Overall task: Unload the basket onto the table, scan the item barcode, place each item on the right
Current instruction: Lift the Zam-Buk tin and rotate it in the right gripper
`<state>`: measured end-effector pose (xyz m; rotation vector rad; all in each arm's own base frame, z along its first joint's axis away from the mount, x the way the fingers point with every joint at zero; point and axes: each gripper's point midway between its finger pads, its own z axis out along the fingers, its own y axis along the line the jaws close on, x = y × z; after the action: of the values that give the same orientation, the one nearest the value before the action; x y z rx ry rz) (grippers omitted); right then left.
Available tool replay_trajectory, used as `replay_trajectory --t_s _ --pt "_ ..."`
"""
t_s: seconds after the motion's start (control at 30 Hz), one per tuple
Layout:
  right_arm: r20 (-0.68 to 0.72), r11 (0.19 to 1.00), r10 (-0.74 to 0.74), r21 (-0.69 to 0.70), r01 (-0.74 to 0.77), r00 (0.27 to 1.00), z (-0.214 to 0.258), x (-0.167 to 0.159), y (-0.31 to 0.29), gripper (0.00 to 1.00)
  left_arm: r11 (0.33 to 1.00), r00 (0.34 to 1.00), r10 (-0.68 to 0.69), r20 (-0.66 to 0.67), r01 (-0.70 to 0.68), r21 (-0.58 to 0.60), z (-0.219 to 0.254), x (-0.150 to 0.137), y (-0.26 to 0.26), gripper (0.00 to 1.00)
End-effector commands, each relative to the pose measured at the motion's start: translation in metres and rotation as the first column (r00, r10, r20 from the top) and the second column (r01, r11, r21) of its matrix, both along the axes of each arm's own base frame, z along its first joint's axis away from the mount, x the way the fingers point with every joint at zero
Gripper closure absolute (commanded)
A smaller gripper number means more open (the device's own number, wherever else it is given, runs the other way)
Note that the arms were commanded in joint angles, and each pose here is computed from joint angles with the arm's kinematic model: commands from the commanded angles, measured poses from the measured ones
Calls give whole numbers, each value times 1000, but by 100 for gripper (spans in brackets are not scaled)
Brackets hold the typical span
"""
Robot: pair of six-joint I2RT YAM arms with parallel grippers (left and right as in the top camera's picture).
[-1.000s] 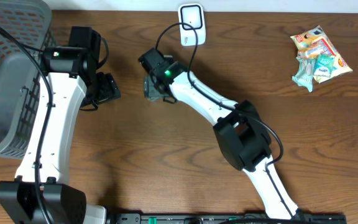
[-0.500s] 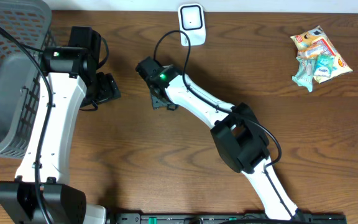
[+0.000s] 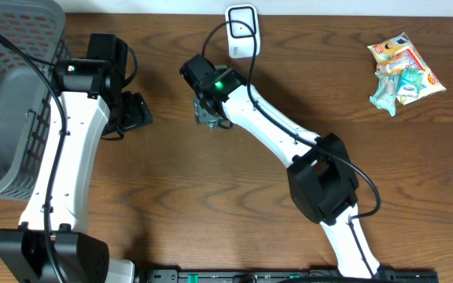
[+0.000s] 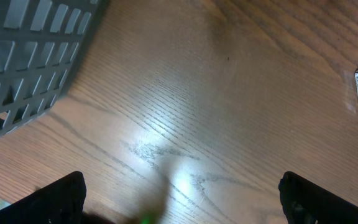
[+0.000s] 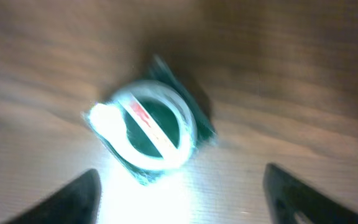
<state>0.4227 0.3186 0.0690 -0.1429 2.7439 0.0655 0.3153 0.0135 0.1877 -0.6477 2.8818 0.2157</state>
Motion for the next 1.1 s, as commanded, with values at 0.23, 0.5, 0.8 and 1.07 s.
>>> replay_trajectory --t_s 0.23,0.5,0.8,1.07 --pt "119 897 436 -134 -421 892 19 27 11 1 1000 1000 10 -11 -10 9 -2 -1 3 2" --pt "13 763 642 -99 -638 766 -17 12 9 1 1000 1000 10 -11 -10 9 -2 -1 3 2" --pt "-41 740 672 -22 -673 740 -44 6 2 5 1000 1000 10 -11 -10 9 -2 -1 3 2" --pt "-80 729 683 1 -685 726 -67 -2 5 14 1000 1000 10 -11 -10 9 -2 -1 3 2"
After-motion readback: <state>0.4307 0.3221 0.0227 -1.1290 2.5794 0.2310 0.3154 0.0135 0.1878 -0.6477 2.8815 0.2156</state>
